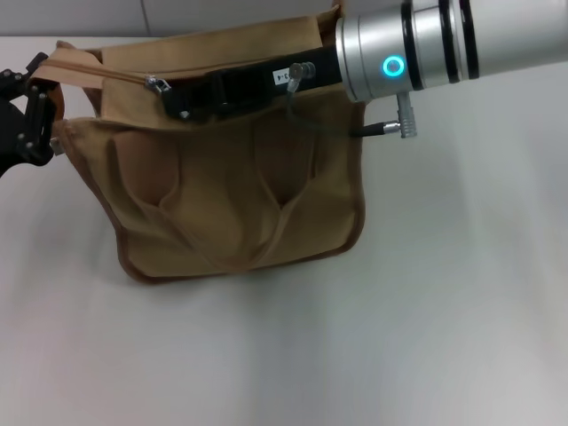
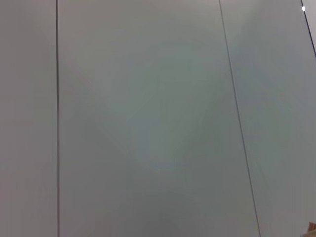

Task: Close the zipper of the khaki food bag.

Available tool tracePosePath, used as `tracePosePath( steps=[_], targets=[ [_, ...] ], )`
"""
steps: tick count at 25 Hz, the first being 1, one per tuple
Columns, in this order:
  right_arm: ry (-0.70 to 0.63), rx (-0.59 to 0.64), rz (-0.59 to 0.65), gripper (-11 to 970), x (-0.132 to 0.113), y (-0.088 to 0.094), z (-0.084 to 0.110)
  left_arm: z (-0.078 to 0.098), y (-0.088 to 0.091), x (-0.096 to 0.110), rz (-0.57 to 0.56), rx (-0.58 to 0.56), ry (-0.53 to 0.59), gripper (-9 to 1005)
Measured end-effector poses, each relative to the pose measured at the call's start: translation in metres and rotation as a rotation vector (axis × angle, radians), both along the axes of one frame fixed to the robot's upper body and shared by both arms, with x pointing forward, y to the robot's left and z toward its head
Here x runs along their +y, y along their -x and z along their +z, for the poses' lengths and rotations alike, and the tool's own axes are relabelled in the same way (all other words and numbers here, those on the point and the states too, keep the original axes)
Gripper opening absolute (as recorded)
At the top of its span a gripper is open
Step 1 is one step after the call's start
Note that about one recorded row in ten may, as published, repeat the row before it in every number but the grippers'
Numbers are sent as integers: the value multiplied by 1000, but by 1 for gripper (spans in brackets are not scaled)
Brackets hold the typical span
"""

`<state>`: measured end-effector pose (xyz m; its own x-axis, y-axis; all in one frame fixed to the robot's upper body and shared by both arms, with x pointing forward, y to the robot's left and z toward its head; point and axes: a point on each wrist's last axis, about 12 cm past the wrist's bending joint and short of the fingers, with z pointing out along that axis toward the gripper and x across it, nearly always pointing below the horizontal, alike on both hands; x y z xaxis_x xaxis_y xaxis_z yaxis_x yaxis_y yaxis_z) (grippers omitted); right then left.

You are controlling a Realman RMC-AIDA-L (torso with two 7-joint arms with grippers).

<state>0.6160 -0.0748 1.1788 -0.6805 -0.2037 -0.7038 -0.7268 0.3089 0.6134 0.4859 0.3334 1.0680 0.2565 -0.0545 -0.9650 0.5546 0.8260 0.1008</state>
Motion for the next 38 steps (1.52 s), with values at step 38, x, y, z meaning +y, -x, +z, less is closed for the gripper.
tracePosePath(
  steps=[38],
  targets=[
    [-21,-51,-81,24,-47,8,-2,0,-2,1,7,13,-1,18]
  ],
)
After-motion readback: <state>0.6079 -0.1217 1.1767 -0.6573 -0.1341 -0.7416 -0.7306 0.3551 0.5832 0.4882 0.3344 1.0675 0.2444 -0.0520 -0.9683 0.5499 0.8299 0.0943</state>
